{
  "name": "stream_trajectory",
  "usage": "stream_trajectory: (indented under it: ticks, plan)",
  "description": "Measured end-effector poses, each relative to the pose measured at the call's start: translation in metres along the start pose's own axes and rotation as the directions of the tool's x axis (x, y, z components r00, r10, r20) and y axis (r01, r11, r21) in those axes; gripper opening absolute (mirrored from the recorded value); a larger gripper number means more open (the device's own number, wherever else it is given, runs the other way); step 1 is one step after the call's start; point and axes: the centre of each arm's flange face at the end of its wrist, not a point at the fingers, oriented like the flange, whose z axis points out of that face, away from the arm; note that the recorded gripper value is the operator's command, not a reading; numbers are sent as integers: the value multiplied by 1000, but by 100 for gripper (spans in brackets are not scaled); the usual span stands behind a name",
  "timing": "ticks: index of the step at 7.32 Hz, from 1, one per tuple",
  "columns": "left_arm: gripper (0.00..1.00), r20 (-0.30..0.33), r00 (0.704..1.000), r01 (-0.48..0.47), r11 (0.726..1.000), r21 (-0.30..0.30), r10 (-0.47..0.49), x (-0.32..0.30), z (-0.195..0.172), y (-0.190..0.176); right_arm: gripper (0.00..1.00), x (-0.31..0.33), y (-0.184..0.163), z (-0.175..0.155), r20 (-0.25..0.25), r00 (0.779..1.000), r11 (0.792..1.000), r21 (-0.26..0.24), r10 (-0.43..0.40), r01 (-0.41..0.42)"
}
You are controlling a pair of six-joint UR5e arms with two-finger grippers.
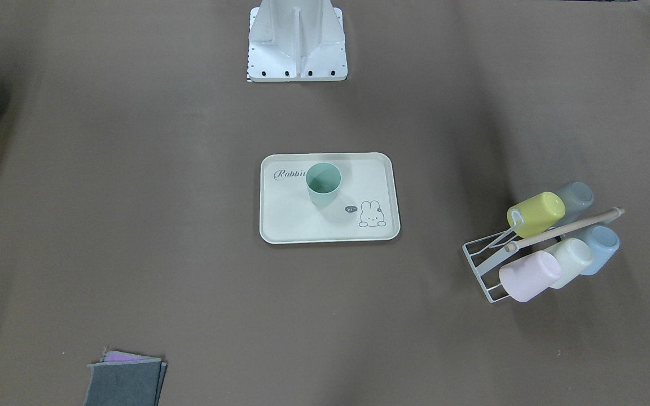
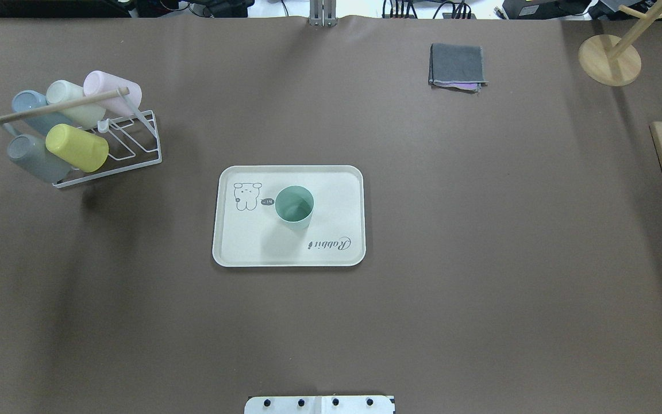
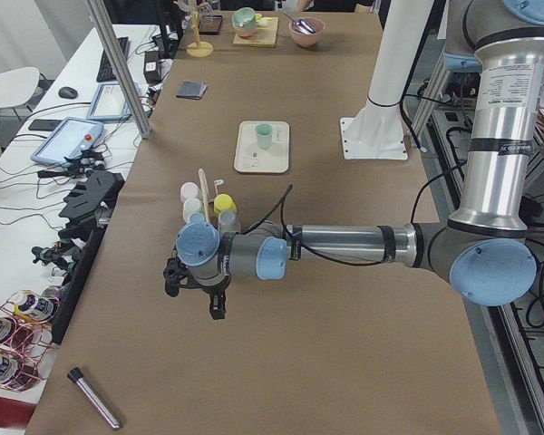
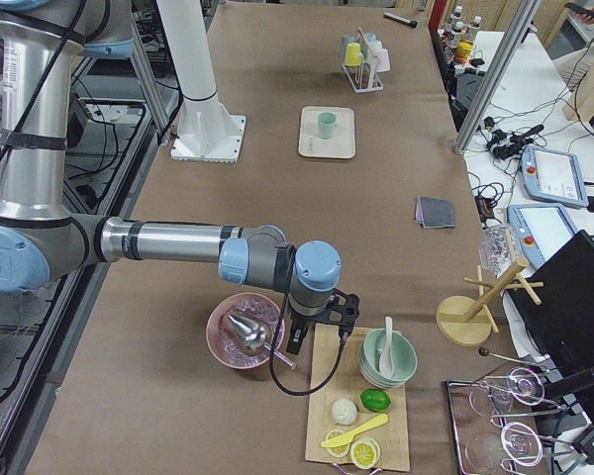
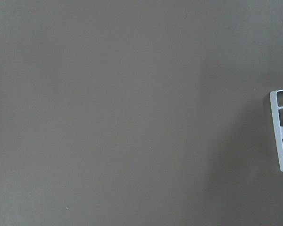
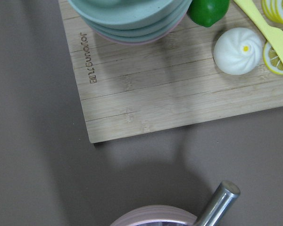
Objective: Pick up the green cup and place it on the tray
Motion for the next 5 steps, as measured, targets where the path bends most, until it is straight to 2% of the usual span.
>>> stream_trajectory:
  ticks: [5]
  plan:
    - [99, -2, 1000, 6, 999, 35, -6, -9, -16, 0, 100, 0, 0, 0, 0, 1000, 1000, 0, 1, -1]
